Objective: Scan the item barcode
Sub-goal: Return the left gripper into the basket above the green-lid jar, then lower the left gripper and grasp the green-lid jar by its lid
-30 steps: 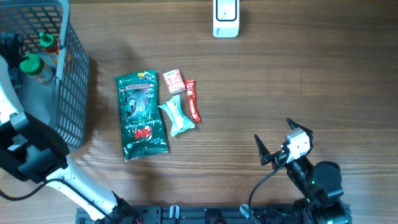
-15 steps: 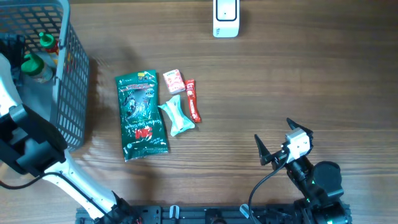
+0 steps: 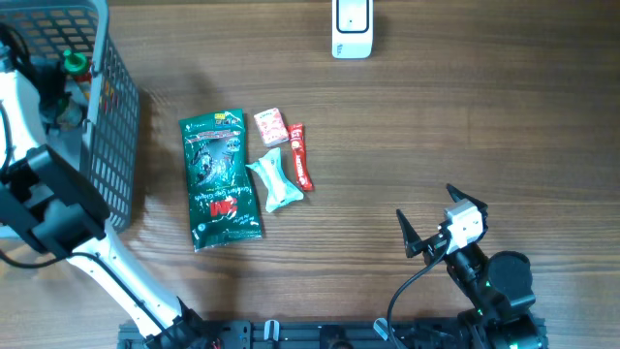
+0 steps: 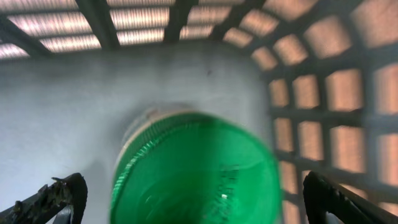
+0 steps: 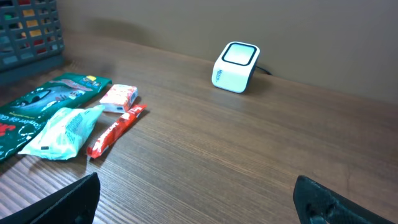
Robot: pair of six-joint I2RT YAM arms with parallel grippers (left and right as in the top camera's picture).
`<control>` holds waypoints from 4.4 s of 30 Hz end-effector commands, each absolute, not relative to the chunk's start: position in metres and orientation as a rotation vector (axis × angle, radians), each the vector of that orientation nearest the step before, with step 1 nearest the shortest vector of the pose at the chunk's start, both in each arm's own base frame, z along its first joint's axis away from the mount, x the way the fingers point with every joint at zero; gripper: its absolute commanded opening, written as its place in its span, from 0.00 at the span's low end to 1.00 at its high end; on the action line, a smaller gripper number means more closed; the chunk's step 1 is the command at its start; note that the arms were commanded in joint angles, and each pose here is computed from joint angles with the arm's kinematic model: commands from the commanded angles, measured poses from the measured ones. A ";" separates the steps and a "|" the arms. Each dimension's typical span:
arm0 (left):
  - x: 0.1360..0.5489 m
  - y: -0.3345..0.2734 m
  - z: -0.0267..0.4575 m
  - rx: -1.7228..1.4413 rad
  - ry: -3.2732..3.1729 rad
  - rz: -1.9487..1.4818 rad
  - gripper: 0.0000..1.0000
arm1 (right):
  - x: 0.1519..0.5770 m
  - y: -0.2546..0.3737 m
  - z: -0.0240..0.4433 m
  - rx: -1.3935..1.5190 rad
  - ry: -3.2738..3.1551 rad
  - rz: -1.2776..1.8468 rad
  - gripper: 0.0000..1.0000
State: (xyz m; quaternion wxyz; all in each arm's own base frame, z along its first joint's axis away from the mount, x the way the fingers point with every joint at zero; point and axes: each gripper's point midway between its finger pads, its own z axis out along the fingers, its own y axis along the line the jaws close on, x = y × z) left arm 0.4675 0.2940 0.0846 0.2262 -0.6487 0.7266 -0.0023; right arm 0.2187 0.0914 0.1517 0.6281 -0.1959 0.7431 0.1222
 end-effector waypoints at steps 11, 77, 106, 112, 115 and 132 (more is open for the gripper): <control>0.455 0.287 0.048 -1.837 2.111 0.028 0.90 | 0.217 0.093 0.158 -0.457 1.679 0.284 1.00; 0.512 0.268 0.123 -1.522 2.077 -0.147 1.00 | 0.217 0.093 0.159 -0.457 1.679 0.284 1.00; 0.506 0.271 0.049 -1.609 2.177 -0.086 0.99 | 0.217 0.093 0.158 -0.457 1.679 0.285 1.00; 0.482 0.264 0.029 -1.654 2.290 -0.055 0.93 | 0.217 0.093 0.159 -0.457 1.679 0.284 1.00; 0.466 0.271 0.029 -1.705 2.303 -0.044 0.91 | 0.217 0.093 0.158 -0.457 1.679 0.284 1.00; 0.414 0.312 0.035 -1.890 2.250 -0.035 0.87 | 0.217 0.093 0.159 -0.457 1.679 0.284 1.00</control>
